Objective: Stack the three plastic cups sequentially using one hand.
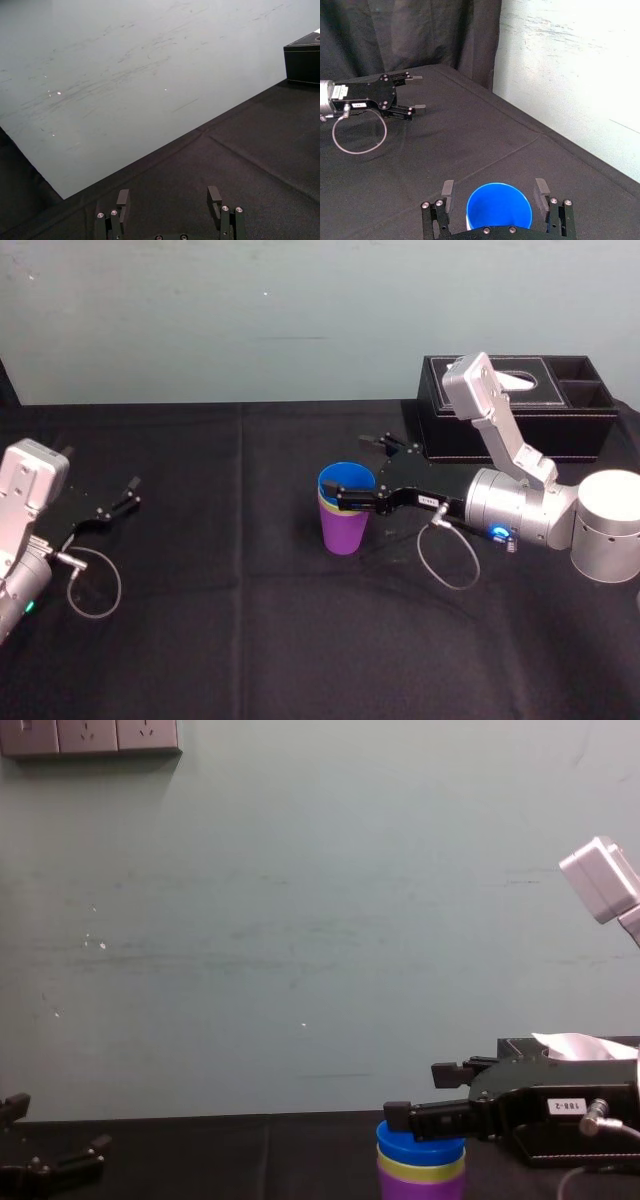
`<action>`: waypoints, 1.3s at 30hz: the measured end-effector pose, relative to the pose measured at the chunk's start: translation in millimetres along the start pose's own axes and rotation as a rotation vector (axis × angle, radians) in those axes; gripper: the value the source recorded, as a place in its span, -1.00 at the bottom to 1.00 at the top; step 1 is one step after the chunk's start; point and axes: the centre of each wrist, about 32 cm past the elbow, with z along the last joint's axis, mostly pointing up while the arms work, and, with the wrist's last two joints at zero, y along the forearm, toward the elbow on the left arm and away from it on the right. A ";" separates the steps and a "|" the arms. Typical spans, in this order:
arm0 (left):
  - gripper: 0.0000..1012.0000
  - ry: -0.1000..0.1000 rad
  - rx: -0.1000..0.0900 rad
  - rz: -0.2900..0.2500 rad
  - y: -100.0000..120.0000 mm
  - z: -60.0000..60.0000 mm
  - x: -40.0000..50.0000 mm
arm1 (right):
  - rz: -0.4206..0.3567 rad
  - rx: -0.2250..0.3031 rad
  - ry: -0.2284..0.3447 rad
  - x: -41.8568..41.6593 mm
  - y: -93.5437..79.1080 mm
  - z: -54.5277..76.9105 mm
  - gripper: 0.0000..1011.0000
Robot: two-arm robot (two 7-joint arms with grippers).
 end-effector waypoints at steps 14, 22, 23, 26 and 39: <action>1.00 0.000 0.000 0.000 0.0 0.0 0.0 | -0.082 0.044 -0.006 -8.3 -18.5 -9.6 0.98; 1.00 0.000 0.000 0.000 0.0 0.0 0.0 | -0.159 0.073 -0.004 -12.1 -39.8 -23.0 0.98; 1.00 0.000 0.000 0.000 0.0 0.0 0.0 | -0.175 0.075 -0.003 -12.1 -43.7 -26.2 0.98; 1.00 0.000 0.000 0.000 0.0 0.0 0.0 | -0.198 0.079 -0.003 -11.6 -49.1 -30.9 0.98; 1.00 0.000 0.000 0.000 0.0 0.0 0.0 | -0.279 0.045 0.005 -1.1 -69.9 -56.4 0.98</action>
